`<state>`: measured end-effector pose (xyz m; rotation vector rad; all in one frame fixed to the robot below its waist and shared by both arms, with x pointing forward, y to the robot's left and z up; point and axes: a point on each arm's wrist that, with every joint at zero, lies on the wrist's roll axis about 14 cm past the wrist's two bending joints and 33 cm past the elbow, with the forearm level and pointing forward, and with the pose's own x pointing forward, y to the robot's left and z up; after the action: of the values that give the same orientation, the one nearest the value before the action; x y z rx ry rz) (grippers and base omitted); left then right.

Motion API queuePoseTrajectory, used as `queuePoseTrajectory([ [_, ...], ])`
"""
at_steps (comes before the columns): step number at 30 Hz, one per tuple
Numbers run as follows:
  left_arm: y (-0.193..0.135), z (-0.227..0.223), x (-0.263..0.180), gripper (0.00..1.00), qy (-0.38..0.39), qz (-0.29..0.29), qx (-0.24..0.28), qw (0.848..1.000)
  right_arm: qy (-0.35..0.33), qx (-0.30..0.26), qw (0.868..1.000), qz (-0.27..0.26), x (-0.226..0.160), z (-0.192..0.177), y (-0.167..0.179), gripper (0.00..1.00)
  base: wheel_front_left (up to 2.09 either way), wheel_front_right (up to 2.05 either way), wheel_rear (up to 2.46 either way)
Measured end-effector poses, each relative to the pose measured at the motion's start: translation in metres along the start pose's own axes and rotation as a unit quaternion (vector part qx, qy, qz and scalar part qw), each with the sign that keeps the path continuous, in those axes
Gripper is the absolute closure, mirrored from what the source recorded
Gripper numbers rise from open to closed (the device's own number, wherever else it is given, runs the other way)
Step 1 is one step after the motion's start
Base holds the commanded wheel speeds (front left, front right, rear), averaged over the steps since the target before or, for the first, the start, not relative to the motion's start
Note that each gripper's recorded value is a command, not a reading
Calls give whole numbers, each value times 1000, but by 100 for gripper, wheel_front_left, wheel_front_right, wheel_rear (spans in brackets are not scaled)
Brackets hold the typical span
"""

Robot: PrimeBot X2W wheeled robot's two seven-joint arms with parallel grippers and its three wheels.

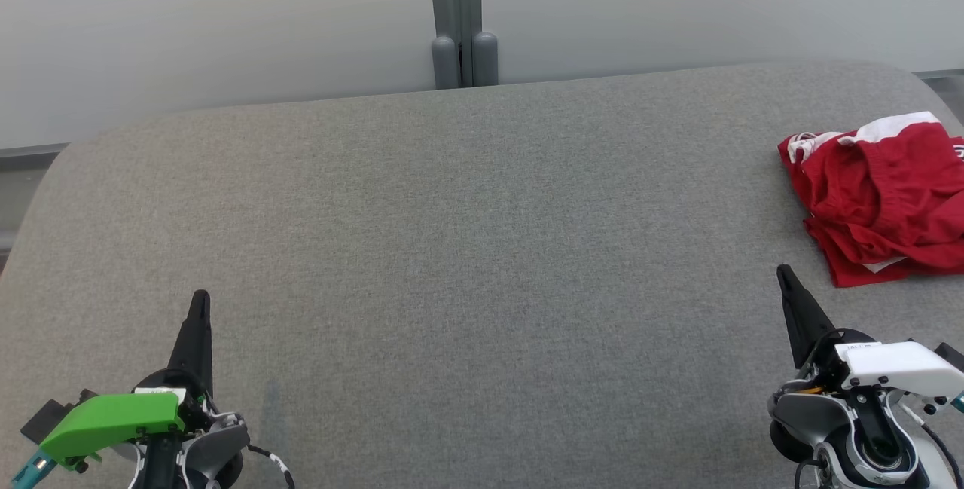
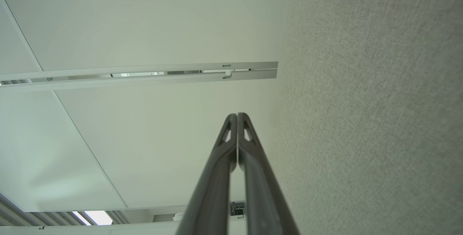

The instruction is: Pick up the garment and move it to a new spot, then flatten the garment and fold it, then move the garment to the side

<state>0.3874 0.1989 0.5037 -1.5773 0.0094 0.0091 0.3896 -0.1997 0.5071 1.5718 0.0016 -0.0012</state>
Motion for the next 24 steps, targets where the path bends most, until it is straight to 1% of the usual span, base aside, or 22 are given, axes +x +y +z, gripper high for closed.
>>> queuePoseTrajectory([
  [24,0,0,0,100,0,0,0,1000,0,0,1000,0,0,0,0,100,0,0,0],
])
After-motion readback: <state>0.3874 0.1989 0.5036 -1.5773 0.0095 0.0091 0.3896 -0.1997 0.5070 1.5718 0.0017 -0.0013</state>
